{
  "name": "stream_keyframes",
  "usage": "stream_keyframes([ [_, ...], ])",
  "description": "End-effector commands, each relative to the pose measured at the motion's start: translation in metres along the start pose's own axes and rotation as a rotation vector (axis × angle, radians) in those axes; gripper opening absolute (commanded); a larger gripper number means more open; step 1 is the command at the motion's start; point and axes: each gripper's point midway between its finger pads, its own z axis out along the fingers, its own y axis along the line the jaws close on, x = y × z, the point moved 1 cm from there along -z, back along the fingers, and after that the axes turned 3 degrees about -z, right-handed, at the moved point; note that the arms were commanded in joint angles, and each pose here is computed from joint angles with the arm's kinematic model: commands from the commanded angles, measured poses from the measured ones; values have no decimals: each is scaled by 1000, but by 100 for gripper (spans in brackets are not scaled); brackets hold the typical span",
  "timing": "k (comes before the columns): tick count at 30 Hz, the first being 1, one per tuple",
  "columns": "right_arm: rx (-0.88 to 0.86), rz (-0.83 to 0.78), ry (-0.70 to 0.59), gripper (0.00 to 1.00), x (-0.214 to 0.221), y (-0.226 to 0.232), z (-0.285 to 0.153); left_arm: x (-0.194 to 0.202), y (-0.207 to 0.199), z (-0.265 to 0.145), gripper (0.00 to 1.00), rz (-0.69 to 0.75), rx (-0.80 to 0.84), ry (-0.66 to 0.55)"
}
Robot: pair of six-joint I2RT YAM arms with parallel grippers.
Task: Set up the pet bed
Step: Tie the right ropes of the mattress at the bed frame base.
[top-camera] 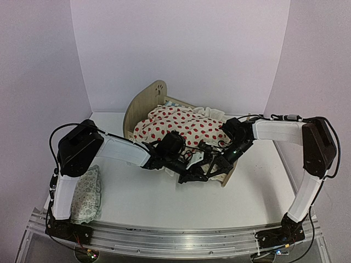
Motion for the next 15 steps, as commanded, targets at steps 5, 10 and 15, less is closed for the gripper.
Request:
stream_keyframes([
  [5,-53,34,22,0,3,10,2,-50,16,-23,39,38,-121,-95],
  [10,-49,42,21,0,1,7,2,-51,12,-35,55,34,-158,-82],
  [15,-48,48,22,0,-1,6,3,-50,10,-50,74,27,-213,-65],
])
